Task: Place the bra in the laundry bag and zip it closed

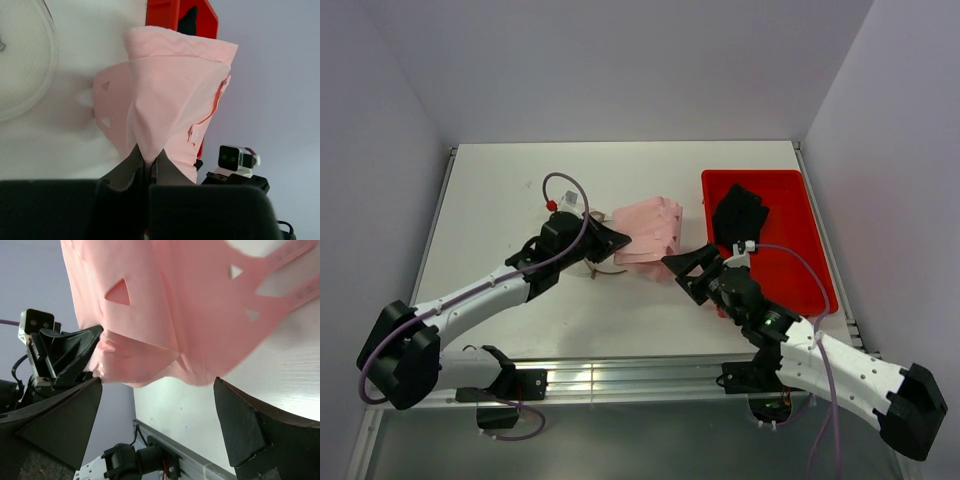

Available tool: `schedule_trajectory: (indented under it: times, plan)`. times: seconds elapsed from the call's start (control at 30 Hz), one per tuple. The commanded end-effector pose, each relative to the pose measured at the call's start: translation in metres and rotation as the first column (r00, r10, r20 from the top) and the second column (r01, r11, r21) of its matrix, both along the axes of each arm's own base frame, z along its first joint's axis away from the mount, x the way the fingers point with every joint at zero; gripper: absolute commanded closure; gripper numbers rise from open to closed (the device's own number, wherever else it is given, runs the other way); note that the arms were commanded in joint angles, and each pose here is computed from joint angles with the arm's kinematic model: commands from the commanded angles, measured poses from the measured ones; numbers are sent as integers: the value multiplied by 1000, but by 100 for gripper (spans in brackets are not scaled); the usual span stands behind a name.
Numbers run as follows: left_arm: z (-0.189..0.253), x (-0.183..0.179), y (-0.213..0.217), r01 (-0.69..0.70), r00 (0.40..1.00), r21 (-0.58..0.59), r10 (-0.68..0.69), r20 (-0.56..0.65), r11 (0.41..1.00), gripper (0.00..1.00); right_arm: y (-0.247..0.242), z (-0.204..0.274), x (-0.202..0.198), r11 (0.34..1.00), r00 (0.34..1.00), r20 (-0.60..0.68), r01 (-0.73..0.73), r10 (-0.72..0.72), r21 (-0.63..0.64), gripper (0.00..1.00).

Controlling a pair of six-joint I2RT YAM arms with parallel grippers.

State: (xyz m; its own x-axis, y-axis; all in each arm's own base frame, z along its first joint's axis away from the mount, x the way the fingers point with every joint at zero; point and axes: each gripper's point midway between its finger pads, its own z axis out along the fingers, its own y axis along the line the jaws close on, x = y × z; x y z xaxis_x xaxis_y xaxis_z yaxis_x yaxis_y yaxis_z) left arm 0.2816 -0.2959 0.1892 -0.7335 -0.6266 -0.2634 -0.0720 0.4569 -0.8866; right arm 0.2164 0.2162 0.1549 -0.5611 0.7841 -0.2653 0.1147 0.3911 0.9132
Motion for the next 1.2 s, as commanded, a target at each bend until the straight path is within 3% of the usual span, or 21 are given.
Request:
schedule_trajectory:
  times: [0.0,0.13,0.4,0.73,1.17]
  plan:
    - [22,-5,1,67,996,-16,-66,67,998,100,-22,12,4,992,997,43,74,-69,-105,0]
    - [25,-5,2,87,994,31,-89,70,996,100,-26,12,10,975,997,33,74,-68,-209,0]
    - [26,-11,4,140,985,76,-146,90,987,100,-25,15,34,966,998,58,37,-23,-256,0]
    - [10,-21,-11,228,972,12,-228,63,974,100,2,11,42,991,992,100,-60,71,-117,0]
    - [-12,-13,-3,193,981,-25,-192,20,981,100,-33,-5,21,996,996,67,58,-54,-66,0]
